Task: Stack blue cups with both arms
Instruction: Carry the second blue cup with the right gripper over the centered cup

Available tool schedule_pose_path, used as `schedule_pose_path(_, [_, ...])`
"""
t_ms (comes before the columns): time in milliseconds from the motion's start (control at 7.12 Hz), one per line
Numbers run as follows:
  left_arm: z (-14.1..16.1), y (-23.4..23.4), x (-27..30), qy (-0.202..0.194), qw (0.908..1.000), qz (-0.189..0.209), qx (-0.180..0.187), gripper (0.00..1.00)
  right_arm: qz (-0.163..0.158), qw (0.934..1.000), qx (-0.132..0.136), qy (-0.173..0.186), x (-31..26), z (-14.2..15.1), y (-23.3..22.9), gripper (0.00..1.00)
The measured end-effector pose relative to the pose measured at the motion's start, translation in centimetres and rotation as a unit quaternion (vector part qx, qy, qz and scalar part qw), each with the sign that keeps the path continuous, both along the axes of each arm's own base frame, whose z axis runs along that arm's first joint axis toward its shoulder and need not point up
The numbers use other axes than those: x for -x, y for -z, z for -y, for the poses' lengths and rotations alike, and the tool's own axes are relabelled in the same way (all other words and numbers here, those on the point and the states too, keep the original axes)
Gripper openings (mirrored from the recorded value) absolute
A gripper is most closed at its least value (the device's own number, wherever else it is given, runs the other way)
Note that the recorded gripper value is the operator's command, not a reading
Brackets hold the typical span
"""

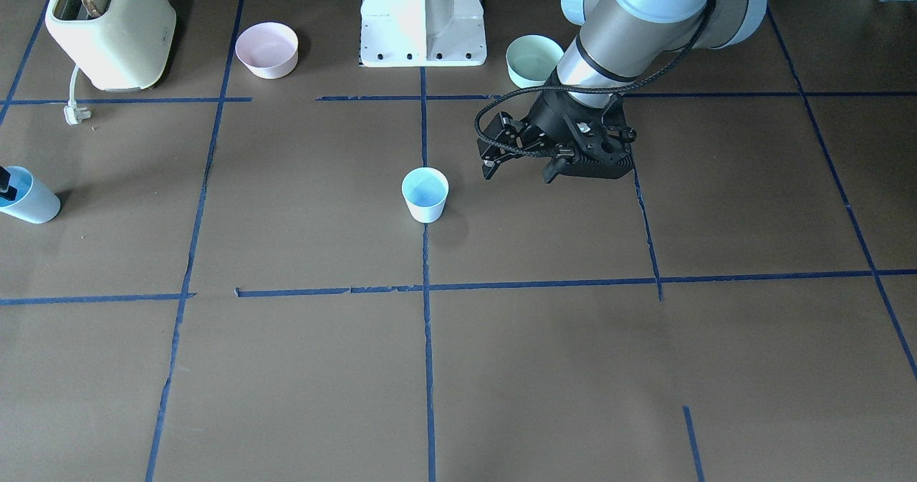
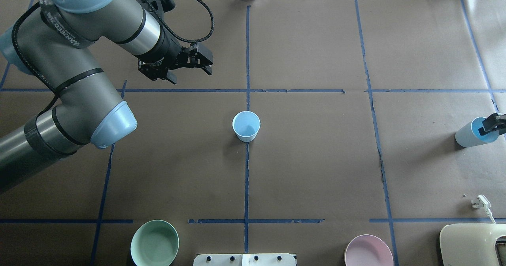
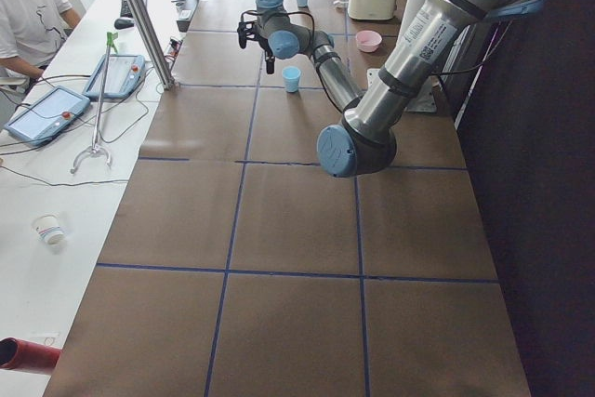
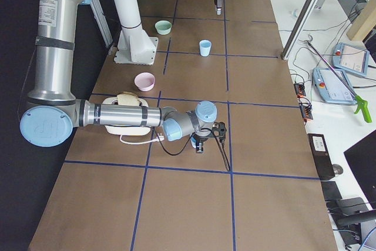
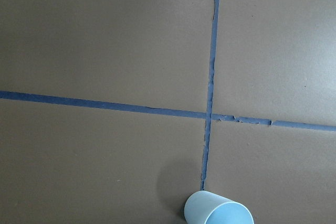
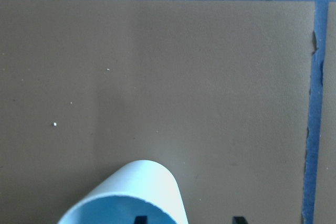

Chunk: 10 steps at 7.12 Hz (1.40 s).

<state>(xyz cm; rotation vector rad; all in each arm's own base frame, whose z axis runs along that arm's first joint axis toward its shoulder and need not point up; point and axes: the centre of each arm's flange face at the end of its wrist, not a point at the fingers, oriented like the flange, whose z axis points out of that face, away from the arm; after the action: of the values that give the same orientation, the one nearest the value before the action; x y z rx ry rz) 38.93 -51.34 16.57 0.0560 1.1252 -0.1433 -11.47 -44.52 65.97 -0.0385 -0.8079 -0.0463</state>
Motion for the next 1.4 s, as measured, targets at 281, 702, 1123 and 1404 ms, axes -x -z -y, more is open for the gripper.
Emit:
schedule_pose_path(281, [-0.1,-0.5,0.6,0.002,1.0,0.001,0.0,1.0,0.007,0.9999,-0.008,0.007,0.8,0.3,1.2,0.0])
schedule_pose_path(702, [0.7,-4.7,6.4,-0.006,1.0,0.003,0.0,1.0,0.047,0.9981,-0.02,-0.035,3.6,0.5,11.7,0.0])
schedule_pose_path(1123, [0.6,-12.8,12.7,-0.029,0.9976,0.044,-0.046,1.0,0.101,0.9874,0.057,-0.107,18.4,1.9,30.3,0.0])
schedule_pose_path(1404, [0.4,-15.5,14.1,-0.035,0.9963,0.059,-0.051,1.0,0.08,0.9824,0.09,-0.143,28.8,1.1,44.7,0.0])
